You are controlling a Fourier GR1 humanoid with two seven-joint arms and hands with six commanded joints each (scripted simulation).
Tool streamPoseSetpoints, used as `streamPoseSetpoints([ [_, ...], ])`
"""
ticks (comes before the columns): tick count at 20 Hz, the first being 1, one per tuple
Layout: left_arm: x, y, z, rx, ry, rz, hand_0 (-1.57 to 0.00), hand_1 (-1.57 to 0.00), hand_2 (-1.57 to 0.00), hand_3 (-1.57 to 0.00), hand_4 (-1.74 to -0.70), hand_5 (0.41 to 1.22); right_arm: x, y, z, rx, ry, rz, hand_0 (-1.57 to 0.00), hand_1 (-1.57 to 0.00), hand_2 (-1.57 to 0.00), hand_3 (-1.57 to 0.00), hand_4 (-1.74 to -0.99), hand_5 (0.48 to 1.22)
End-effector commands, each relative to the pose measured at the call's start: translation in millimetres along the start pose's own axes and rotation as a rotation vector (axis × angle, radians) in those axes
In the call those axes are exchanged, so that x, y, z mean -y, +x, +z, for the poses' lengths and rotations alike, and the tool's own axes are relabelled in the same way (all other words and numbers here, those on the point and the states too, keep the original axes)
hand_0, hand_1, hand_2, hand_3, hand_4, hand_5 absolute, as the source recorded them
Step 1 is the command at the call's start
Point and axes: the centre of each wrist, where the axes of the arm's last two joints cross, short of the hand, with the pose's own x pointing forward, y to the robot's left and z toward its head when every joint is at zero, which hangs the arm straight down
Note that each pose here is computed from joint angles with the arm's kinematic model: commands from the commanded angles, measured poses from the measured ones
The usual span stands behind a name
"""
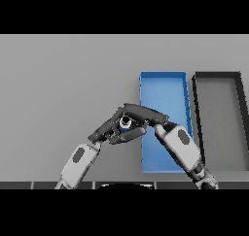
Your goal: Pick up the blue pipe and place it into the blue bin.
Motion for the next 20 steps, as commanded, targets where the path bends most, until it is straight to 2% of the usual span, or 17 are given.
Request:
streamPoseSetpoints([
  [1,-2,2,-2,0.0,0.007,0.003,-1.57,-1.57,-1.57,-1.46,-1.71,1.221,-1.5,-2,-3,0.005,-0.002,0.007,-1.43,-1.43,-1.43,-1.3,-1.665,0.987],
  [3,0,2,-3,0.026,0.008,-0.001,-1.57,-1.57,-1.57,-1.44,-1.72,1.221,-3.8,1,-4,0.02,0.01,0.027,-1.48,-1.48,-1.48,-1.4,-1.692,1.071],
  [5,0,4,-3,0.022,0.02,-0.013,-1.57,-1.57,-1.57,-1.43,-1.73,1.221,-5.5,-1,-6,0.042,0.011,0.03,-1.51,-1.51,-1.51,-1.46,-1.71,1.125],
  [10,-2,6,0,0.053,0.037,-0.077,-1.57,-1.57,-1.57,-1.45,-1.72,1.221,-10.1,1,-3,0.05,-0.035,0.008,-1.55,-1.55,-1.55,-1.54,-1.731,1.19],
  [11,-3,5,1,0.044,0.044,-0.107,-1.46,-1.34,-1.29,-1.17,-1.6,1.221,-10.1,0,-4,0.055,-0.041,0.016,-1.56,-1.56,-1.56,-1.54,-1.733,1.196],
  [12,-5,6,2,0.031,0.026,-0.114,-1.17,-1.07,-1.03,-0.93,-1.47,1.221,-8.0,1,-4,0.047,-0.047,0.023,-1.56,-1.56,-1.56,-1.55,-1.734,1.201],
  [13,-9,6,3,0.018,-0.008,-0.12,-0.94,-0.86,-0.83,-0.75,-1.37,1.221,-11.0,1,-5,0.045,-0.046,0.017,-1.56,-1.56,-1.56,-1.55,-1.736,1.205],
  [15,-10,4,5,0.009,-0.044,-0.138,-0.6,-0.55,-0.53,-0.48,-1.21,1.221,-12.7,3,-6,0.014,-0.05,0.011,-1.56,-1.56,-1.56,-1.56,-1.738,1.211],
  [17,-11,3,8,-0.017,-0.038,-0.151,-0.38,-0.35,-0.34,-0.3,-1.08,1.029,-13.4,5,-5,0.004,-0.062,0.019,-1.57,-1.57,-1.57,-1.56,-1.739,1.214],
  [20,-10,5,8,-0.067,-0.017,-0.133,-0.2,-0.18,-0.17,-0.16,-1.0,0.77,-14.1,5,-5,0.016,-0.075,0.039,-1.57,-1.57,-1.57,-1.57,-1.74,1.218],
])
